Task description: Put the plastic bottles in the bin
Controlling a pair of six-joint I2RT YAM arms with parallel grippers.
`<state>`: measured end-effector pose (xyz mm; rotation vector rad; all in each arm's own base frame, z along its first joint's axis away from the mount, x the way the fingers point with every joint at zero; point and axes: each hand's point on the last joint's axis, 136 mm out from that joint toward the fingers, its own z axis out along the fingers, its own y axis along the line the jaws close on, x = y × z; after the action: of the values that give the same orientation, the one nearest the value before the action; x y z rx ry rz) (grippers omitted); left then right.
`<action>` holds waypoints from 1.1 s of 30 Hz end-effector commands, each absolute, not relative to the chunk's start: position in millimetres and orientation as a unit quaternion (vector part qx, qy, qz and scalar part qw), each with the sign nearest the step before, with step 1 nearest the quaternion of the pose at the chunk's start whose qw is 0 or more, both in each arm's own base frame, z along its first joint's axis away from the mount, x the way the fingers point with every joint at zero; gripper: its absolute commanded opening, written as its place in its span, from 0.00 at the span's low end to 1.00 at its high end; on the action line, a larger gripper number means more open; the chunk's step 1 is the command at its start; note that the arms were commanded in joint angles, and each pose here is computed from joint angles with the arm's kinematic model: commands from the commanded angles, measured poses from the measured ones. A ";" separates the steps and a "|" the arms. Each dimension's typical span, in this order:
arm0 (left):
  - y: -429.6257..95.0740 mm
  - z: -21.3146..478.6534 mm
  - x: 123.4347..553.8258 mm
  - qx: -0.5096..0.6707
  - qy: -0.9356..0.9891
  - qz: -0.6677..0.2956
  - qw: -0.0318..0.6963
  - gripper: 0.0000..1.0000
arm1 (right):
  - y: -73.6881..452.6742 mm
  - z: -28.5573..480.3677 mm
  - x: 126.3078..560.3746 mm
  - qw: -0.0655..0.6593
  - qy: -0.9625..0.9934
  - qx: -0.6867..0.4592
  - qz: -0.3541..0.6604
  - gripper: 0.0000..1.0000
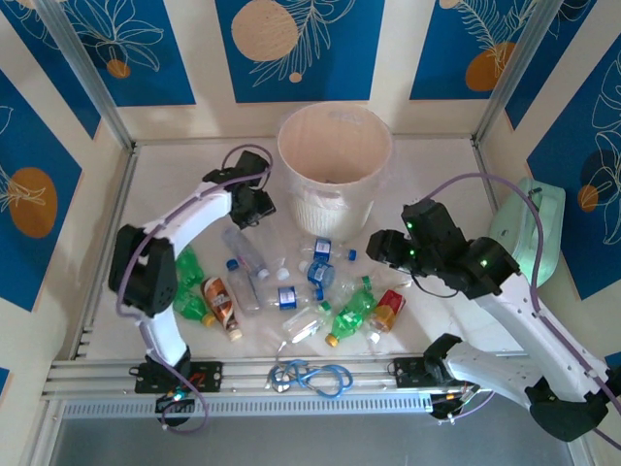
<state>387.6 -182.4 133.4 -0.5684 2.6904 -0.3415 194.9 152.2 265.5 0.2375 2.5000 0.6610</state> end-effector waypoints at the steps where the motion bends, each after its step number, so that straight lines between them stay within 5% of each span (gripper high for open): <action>1: -165.6 168.1 370.1 -0.186 0.952 -0.123 0.211 0.49 | 183.4 298.8 193.6 0.295 0.908 0.011 0.298 0.61; 16: -219.7 343.7 345.4 -0.112 0.809 -0.510 0.272 0.51 | 292.5 361.0 204.6 0.294 0.885 -0.144 0.331 0.83; 33: -241.3 417.5 323.9 -0.039 0.727 -0.629 0.272 0.54 | 319.1 361.7 231.1 0.271 0.900 -0.159 0.301 0.84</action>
<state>338.1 -238.4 384.9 -0.2062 2.0548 -1.6035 232.2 319.9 363.3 -0.3983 2.4037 0.8454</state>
